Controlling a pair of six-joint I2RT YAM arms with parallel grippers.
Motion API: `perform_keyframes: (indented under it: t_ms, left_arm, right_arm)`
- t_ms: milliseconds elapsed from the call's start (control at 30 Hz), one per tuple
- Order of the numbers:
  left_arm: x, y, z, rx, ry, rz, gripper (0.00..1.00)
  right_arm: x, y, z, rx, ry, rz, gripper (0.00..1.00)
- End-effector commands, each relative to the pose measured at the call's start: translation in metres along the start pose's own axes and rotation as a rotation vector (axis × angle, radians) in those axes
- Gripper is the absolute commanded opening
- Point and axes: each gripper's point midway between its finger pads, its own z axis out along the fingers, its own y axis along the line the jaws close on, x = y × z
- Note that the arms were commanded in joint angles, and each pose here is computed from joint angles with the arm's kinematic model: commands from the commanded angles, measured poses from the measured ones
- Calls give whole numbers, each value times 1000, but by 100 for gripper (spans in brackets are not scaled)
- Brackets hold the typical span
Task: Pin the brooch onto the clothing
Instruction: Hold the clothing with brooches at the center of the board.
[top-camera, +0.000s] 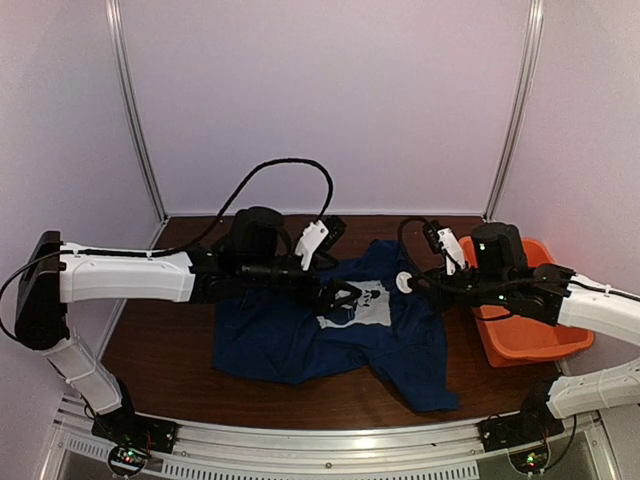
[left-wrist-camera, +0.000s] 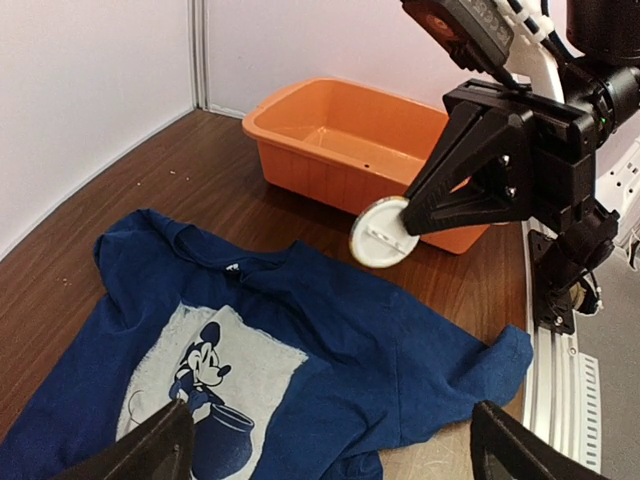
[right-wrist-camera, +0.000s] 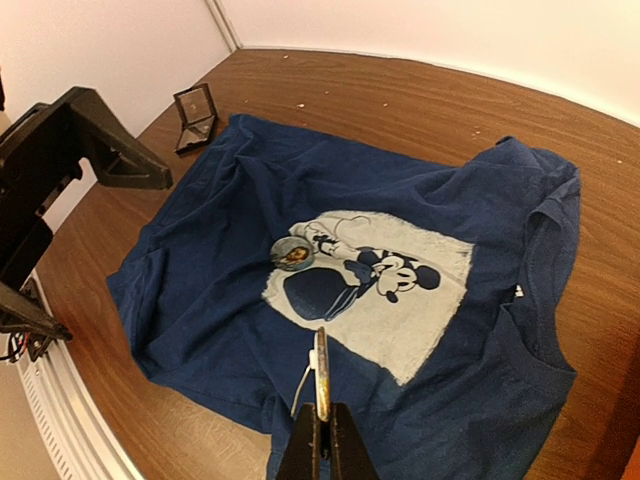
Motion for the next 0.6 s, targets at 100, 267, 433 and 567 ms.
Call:
perform_keyframes:
  t_ms: [100,267,433,567]
  left_arm:
    - [1,6,11,2,-59,-36,98]
    - [-4,7,24,23,-80,-60,98]
    - [-7,10,31,21,-99,-94,98]
    - [2,15,27,-13,-85,-113,98]
  right_arm:
    - [-14,-41,-12,248,-61,48,0]
    - [-14,-58,-15,346,-65,94,0]
    - [-5,-68,-17,404,-56,114,0]
    - [-3,-74,-20,431,-69,126,0]
